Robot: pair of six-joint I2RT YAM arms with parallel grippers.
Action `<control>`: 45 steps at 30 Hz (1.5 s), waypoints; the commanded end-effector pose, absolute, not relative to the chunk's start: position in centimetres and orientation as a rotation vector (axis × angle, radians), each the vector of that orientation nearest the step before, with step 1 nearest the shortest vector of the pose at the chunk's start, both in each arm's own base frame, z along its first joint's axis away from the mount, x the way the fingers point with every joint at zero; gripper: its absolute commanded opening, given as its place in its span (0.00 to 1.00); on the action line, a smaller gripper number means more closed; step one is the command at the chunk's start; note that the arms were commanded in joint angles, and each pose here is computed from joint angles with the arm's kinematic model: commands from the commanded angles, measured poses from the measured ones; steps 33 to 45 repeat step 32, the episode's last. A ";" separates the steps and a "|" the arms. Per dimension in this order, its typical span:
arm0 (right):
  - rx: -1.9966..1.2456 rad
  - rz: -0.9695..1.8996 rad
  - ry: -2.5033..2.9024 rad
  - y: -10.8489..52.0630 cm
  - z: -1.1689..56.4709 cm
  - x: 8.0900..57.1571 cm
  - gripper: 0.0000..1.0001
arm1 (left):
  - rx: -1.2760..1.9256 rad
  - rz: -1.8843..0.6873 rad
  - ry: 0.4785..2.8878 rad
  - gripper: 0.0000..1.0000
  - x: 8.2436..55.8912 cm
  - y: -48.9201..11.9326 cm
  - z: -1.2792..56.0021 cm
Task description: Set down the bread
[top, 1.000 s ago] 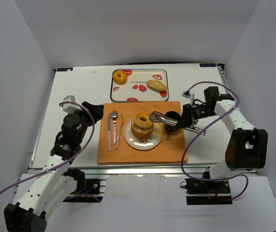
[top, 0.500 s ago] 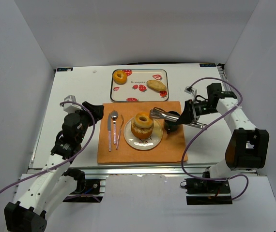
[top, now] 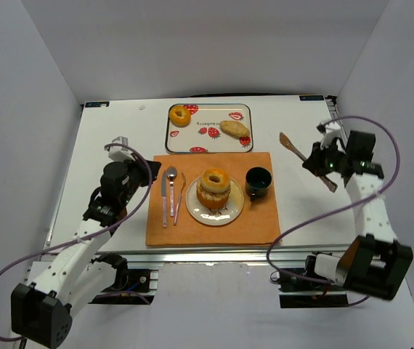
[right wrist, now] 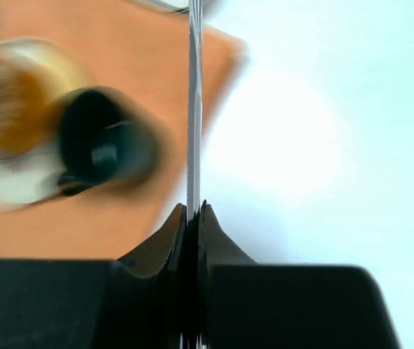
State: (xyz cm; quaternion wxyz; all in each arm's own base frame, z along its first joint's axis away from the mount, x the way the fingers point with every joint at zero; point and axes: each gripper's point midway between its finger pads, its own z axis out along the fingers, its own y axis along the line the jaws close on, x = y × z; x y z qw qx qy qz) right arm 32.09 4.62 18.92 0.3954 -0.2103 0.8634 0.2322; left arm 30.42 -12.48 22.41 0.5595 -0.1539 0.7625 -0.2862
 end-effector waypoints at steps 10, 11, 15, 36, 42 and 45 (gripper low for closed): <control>-0.252 -0.032 2.152 -4.4 9.1 35.9 0.00 | 0.036 -0.820 1.967 0.72 30.1 -20.3 21.4; -0.259 -0.029 2.163 -4.4 8.6 35.8 0.00 | 0.051 -0.819 1.975 0.74 30.1 -20.7 21.2; -0.334 0.009 2.236 -4.0 6.3 35.3 0.35 | 0.106 -0.812 1.990 0.78 30.0 -22.7 20.8; -0.333 0.058 2.048 -3.1 19.5 36.8 0.89 | 0.425 -0.757 2.064 0.79 31.0 -27.0 18.9; -0.333 0.058 2.048 -3.1 19.5 36.8 0.89 | 0.425 -0.757 2.064 0.79 31.0 -27.0 18.9; -0.333 0.058 2.048 -3.1 19.5 36.8 0.89 | 0.425 -0.757 2.064 0.79 31.0 -27.0 18.9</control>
